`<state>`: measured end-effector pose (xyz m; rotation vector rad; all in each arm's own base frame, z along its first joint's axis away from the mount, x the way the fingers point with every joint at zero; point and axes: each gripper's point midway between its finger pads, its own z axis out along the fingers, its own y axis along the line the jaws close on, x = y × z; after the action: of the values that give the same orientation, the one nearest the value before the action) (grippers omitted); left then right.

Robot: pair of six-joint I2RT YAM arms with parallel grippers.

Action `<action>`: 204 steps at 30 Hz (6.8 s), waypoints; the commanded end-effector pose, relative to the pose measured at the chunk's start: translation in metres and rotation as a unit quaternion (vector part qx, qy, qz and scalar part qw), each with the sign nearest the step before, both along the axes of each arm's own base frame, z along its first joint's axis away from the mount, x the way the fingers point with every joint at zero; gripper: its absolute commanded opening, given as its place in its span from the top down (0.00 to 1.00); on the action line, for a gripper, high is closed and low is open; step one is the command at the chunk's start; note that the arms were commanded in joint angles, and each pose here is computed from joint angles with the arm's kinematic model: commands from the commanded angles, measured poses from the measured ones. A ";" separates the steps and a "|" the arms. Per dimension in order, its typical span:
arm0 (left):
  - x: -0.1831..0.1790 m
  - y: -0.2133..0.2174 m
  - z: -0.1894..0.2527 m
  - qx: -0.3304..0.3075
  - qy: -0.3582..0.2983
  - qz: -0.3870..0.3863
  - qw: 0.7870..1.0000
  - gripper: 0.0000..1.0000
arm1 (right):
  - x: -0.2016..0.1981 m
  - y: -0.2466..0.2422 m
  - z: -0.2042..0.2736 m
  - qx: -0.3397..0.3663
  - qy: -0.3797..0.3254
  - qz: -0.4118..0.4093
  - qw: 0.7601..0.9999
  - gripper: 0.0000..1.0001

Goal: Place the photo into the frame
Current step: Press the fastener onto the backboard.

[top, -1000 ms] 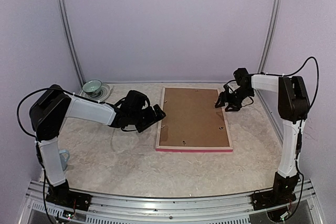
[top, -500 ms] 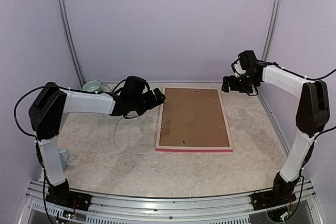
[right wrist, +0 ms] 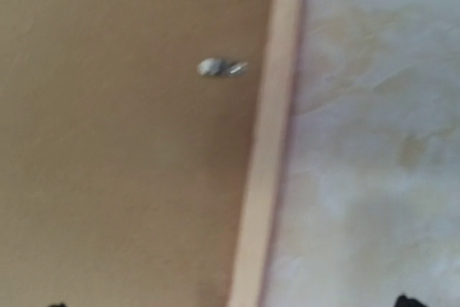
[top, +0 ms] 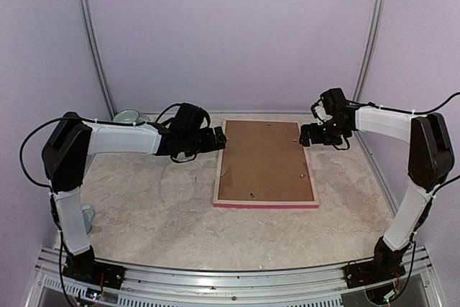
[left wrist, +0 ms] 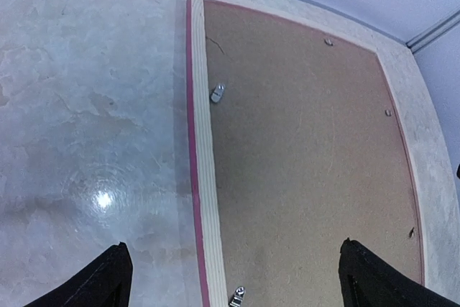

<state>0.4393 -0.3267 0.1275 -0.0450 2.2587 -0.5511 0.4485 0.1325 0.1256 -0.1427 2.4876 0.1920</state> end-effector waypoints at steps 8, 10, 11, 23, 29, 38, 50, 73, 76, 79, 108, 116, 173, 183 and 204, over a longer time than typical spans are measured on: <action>-0.041 0.005 -0.050 0.090 0.062 -0.037 0.993 0.17 | -0.004 0.021 -0.017 -0.055 -0.011 0.022 0.998 0.01; -0.045 0.005 -0.056 0.094 0.071 -0.044 0.992 0.17 | -0.005 0.020 -0.014 -0.058 -0.014 0.021 0.998 0.01; -0.047 0.004 -0.059 0.094 0.076 -0.050 0.991 0.17 | -0.005 0.020 -0.013 -0.058 -0.016 0.021 0.998 0.01; -0.058 -0.005 -0.088 0.115 0.105 -0.079 0.985 0.29 | -0.006 0.016 -0.008 -0.063 -0.022 0.017 0.998 0.01; -0.056 -0.006 -0.099 0.123 0.111 -0.081 0.983 0.30 | -0.006 0.017 -0.007 -0.061 -0.021 0.017 0.998 0.01; -0.058 -0.007 -0.105 0.130 0.114 -0.083 0.981 0.31 | -0.006 0.016 -0.008 -0.062 -0.019 0.017 0.998 0.01; -0.058 -0.007 -0.111 0.139 0.116 -0.083 0.980 0.36 | -0.005 0.019 -0.009 -0.059 -0.017 0.020 0.998 0.01; -0.061 0.001 -0.131 0.162 0.132 -0.074 0.975 0.57 | -0.006 0.020 -0.007 -0.056 -0.018 0.023 0.998 0.01; -0.061 -0.001 -0.129 0.155 0.129 -0.075 0.977 0.66 | -0.006 0.020 -0.007 -0.056 -0.018 0.023 0.998 0.01; -0.059 -0.004 -0.120 0.145 0.119 -0.073 0.980 0.66 | -0.006 0.020 -0.007 -0.055 -0.016 0.023 0.998 0.01; -0.056 -0.019 -0.112 0.126 0.101 -0.081 0.984 0.64 | -0.005 0.021 -0.007 -0.053 -0.017 0.024 0.998 0.01; -0.054 -0.015 -0.109 0.130 0.095 -0.074 0.984 0.72 | -0.007 0.021 -0.010 -0.054 -0.012 0.026 0.998 0.01; -0.050 -0.018 -0.103 0.147 0.085 -0.078 0.982 0.66 | -0.009 0.025 -0.011 -0.045 -0.006 0.035 0.998 0.01; -0.046 -0.012 -0.110 0.161 0.081 -0.060 0.982 0.74 | -0.010 0.025 -0.011 -0.044 -0.005 0.035 0.998 0.01; -0.042 -0.008 -0.091 0.125 0.064 -0.042 0.989 0.50 | -0.013 0.017 -0.012 -0.059 0.001 0.021 0.998 0.01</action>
<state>0.3927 -0.3438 0.0296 0.2024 2.4779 -0.3086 0.4399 0.1541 0.1112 -0.2557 2.4833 0.0985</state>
